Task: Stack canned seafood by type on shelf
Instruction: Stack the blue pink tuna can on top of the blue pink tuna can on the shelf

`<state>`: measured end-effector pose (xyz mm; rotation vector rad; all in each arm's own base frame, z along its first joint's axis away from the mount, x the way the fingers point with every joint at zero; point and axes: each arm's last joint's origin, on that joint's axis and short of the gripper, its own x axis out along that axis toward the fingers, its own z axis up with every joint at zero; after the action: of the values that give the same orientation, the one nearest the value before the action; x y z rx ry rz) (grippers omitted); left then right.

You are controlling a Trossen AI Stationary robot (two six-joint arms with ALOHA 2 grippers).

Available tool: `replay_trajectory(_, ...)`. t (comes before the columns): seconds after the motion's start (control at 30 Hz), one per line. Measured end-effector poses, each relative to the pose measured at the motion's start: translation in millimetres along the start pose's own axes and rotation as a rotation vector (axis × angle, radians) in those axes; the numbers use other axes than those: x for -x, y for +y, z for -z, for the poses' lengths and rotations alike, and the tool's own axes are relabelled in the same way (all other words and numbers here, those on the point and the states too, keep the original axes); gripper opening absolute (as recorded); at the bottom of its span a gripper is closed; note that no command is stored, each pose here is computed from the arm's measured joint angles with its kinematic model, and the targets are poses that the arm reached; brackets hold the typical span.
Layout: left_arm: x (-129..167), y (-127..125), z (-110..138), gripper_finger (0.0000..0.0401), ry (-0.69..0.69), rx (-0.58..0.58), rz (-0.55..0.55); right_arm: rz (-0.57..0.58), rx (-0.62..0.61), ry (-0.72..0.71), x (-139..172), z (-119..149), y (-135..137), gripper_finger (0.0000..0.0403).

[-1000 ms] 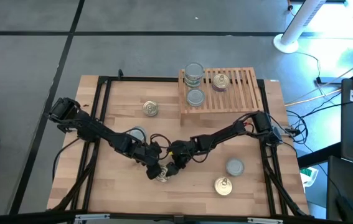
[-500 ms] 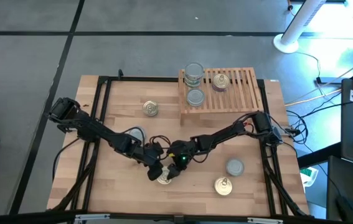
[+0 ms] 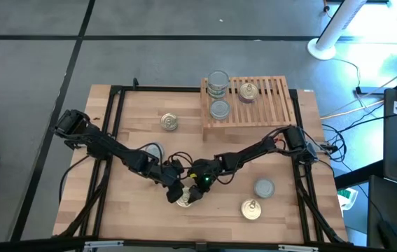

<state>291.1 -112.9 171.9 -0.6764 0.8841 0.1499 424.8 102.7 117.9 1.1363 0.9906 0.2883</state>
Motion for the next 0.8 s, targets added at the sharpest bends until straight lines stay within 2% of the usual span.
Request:
replay_trajectory(0.4,0.1,-0.2,5.2,0.0000,0.017,-0.018,-0.022,0.055,-0.022,-0.014,0.7,0.5,-3.7,0.0269)
replay_trajectory(0.8,0.7,-3.2,9.7,0.0000,0.001,-0.061,-0.034,0.070,0.101,-0.031,1.4,-0.5,-4.0,0.0269)
